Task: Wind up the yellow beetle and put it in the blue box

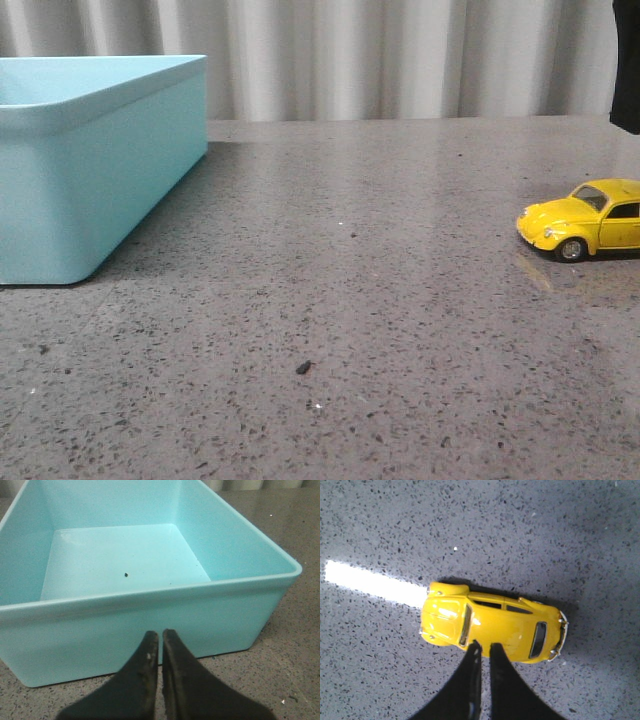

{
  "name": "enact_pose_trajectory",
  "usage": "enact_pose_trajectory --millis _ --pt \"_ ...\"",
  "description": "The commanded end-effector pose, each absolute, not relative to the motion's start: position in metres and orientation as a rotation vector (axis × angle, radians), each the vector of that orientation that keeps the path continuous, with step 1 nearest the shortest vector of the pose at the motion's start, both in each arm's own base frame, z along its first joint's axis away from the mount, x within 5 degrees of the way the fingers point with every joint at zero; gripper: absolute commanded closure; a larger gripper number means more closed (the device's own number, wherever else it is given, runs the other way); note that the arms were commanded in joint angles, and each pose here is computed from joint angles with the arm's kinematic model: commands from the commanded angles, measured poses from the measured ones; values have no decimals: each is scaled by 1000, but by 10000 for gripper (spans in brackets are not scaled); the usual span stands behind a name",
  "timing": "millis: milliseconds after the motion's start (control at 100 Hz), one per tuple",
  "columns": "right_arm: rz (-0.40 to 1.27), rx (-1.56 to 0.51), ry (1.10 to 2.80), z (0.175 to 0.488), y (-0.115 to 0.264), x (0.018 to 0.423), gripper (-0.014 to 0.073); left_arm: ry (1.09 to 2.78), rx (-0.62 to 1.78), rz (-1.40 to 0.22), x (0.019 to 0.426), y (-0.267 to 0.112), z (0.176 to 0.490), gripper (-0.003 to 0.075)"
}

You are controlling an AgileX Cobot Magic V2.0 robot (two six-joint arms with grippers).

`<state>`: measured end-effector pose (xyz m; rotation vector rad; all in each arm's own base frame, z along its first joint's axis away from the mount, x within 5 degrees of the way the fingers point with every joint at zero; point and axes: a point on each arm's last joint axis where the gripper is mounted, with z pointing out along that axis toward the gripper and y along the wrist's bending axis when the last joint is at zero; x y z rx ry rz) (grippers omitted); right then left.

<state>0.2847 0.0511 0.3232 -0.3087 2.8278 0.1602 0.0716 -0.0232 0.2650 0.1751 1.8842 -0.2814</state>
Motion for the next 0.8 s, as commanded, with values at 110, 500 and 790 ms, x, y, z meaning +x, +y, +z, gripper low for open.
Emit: enact_pose_trajectory --millis 110,500,790 --pt "164 -309 2808 329 53 290 636 1793 156 -289 75 -23 280 741" --pt "192 -307 2856 319 55 295 636 1793 156 -289 75 -23 280 741" --pt "191 -302 2865 309 56 303 636 1793 156 -289 75 -23 280 741"
